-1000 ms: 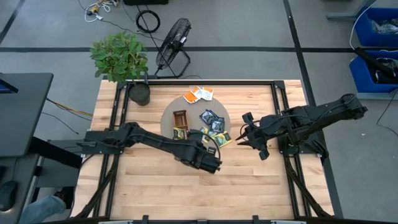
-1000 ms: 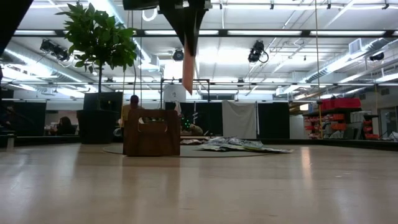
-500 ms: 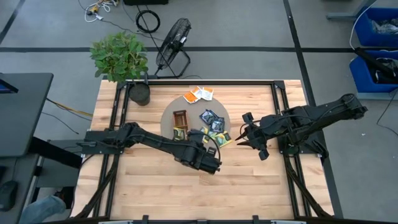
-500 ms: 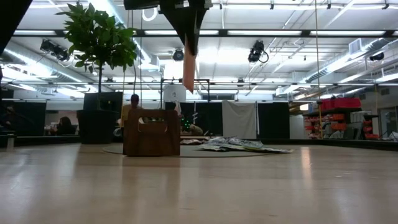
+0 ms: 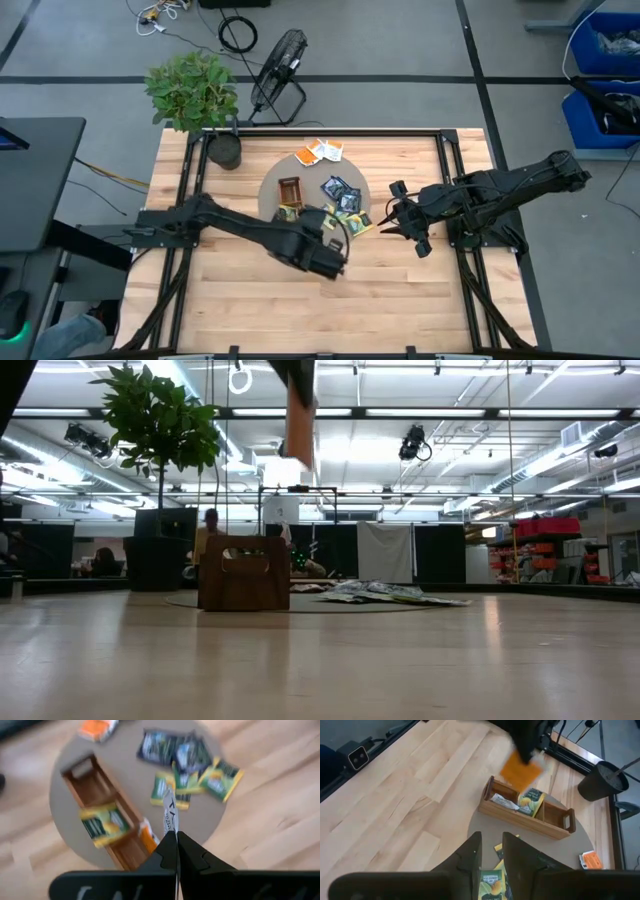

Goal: Pick & Place Tea
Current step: Put the white tea bag into the bottom section of the wooden organizer

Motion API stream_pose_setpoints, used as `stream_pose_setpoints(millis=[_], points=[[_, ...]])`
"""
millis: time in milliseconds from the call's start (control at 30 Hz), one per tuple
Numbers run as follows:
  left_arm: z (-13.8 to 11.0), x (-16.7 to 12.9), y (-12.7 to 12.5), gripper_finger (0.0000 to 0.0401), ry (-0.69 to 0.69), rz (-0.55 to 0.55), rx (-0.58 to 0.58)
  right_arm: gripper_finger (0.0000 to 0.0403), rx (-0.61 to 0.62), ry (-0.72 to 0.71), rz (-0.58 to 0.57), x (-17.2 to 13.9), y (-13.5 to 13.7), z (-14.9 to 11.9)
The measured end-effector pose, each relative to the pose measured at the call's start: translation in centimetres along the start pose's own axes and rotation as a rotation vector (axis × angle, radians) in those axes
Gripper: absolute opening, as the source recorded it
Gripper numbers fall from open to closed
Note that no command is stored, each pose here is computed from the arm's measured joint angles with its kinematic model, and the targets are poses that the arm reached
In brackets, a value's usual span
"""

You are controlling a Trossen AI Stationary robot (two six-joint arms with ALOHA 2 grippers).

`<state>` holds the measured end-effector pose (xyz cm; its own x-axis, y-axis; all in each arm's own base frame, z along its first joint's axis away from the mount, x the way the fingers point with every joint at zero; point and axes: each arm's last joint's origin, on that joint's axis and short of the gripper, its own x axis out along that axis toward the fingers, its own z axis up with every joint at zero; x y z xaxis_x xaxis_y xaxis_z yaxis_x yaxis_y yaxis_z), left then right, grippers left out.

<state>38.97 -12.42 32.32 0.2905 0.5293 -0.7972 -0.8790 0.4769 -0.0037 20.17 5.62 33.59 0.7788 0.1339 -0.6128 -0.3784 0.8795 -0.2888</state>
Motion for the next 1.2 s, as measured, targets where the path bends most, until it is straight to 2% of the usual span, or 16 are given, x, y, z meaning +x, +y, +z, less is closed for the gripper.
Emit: stream_pose_setpoints(millis=[133,233,333,400,500,567,700,800,1000,1200], points=[[2.2,-1.9,2.0,0.0000,-0.104,-0.020,-0.018,0.0084,0.001,0.000,0.000,0.0,0.0,0.0],[2.8,-1.4,4.5,0.0000,-0.057,0.025,-0.041,0.0084,0.000,0.001,0.001,0.0,0.0,0.0],[1.5,0.3,7.9,0.0000,0.024,0.129,-0.076,0.0084,-0.003,0.001,0.001,0.0,0.0,0.0],[0.5,0.7,10.5,0.0000,0.055,0.178,-0.140,0.0084,-0.009,0.004,0.002,0.0,0.0,0.0],[-1.3,0.1,12.9,0.0000,0.001,0.148,-0.263,0.0084,-0.022,0.005,0.002,0.0,0.0,0.0],[-2.2,-0.5,13.1,0.0000,-0.046,0.043,-0.352,0.0084,-0.031,0.002,0.001,0.0,0.0,0.0],[-3.4,-0.5,12.0,0.0000,-0.087,-0.099,-0.421,0.0084,-0.044,-0.007,-0.003,0.0,0.0,0.1],[-4.2,0.9,10.5,0.0000,-0.072,-0.114,-0.437,0.0084,-0.045,-0.021,-0.007,0.0,-0.1,0.2],[-5.0,4.1,8.6,0.0000,-0.011,-0.041,-0.447,0.0084,-0.049,-0.037,-0.013,0.0,-0.1,0.4],[-5.0,6.0,6.9,0.0000,-0.012,-0.076,-0.481,0.0084,-0.049,-0.034,-0.012,0.0,-0.1,0.3]])
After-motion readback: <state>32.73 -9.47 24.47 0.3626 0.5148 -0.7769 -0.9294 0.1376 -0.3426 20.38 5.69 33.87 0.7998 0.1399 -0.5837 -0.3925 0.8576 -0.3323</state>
